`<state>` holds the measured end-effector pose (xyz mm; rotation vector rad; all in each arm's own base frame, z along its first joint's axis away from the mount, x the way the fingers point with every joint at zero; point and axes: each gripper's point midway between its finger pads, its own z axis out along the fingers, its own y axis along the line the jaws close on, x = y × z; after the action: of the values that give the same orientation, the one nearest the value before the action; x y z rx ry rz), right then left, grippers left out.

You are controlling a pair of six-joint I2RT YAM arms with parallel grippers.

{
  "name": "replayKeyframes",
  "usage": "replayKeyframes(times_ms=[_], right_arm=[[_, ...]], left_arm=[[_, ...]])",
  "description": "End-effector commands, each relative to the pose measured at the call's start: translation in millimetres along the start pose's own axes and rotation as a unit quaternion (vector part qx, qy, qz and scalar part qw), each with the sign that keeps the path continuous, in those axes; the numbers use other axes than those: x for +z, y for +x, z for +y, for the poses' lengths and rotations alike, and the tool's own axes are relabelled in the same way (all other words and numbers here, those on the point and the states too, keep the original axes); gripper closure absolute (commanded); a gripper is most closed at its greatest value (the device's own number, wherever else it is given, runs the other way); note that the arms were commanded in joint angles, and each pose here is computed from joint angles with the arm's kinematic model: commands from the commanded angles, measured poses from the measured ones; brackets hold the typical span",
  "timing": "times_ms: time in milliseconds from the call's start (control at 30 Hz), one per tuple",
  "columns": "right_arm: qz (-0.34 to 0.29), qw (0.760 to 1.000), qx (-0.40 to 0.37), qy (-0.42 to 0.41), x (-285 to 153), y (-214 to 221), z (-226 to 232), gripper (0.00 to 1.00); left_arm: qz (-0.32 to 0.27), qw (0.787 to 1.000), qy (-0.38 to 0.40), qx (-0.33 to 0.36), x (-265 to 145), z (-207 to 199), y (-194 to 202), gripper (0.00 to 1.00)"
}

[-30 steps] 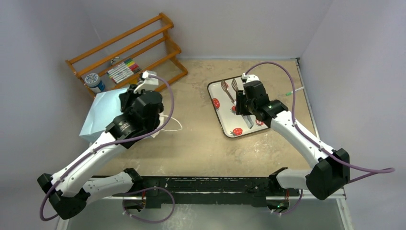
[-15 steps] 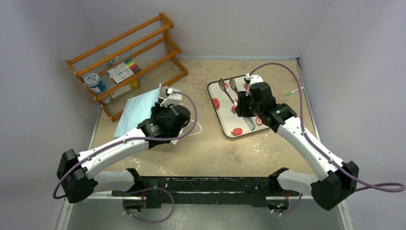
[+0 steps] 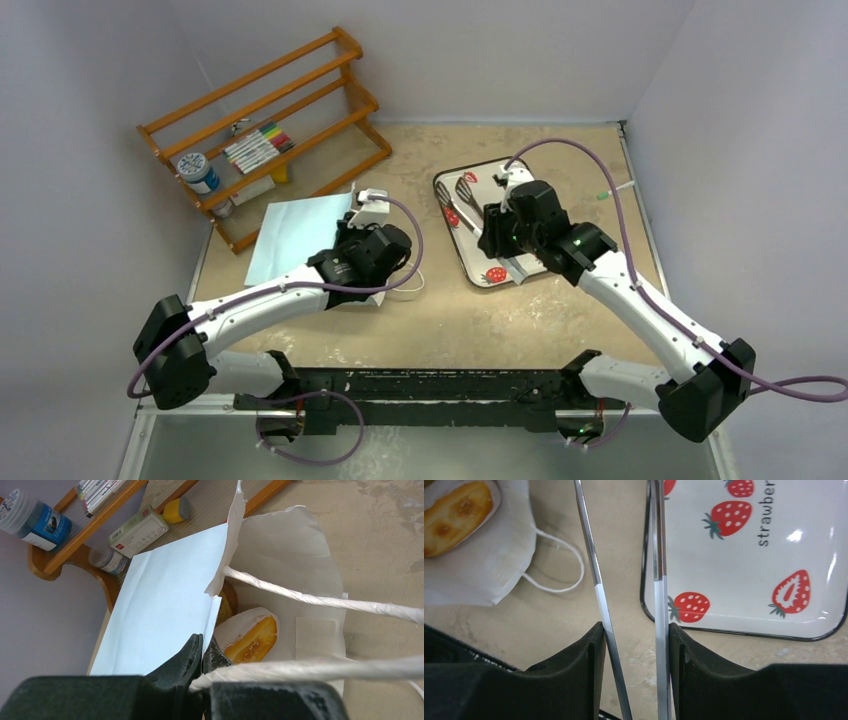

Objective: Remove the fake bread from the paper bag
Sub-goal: Adjust the paper bag at the center of the board, then take out the fake bread from the paper bag.

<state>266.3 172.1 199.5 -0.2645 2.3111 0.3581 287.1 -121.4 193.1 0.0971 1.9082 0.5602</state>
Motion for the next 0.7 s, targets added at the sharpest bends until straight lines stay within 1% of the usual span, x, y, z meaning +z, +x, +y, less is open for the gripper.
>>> replayKeyframes(times_ms=[0,300,500,667], right_arm=[[-0.019,0.998,-0.008,-0.059,-15.0,-7.6,33.8,0.59],[0.012,0.993,-0.025,-0.117,-24.7,26.3,63.9,0.59],[0.037,0.984,-0.038,-0.17,-28.4,49.7,90.1,0.59],[0.06,0.976,-0.041,-0.204,-22.0,70.5,107.6,0.59]], left_arm=[[-0.021,0.997,-0.002,-0.072,0.9,-9.4,-17.5,1.0],[-0.024,0.995,-0.012,-0.097,2.1,-12.1,-24.9,1.0],[-0.025,0.994,-0.009,-0.107,1.2,-13.6,-30.4,1.0],[-0.022,0.993,-0.002,-0.113,-0.6,-13.6,-33.2,1.0]])
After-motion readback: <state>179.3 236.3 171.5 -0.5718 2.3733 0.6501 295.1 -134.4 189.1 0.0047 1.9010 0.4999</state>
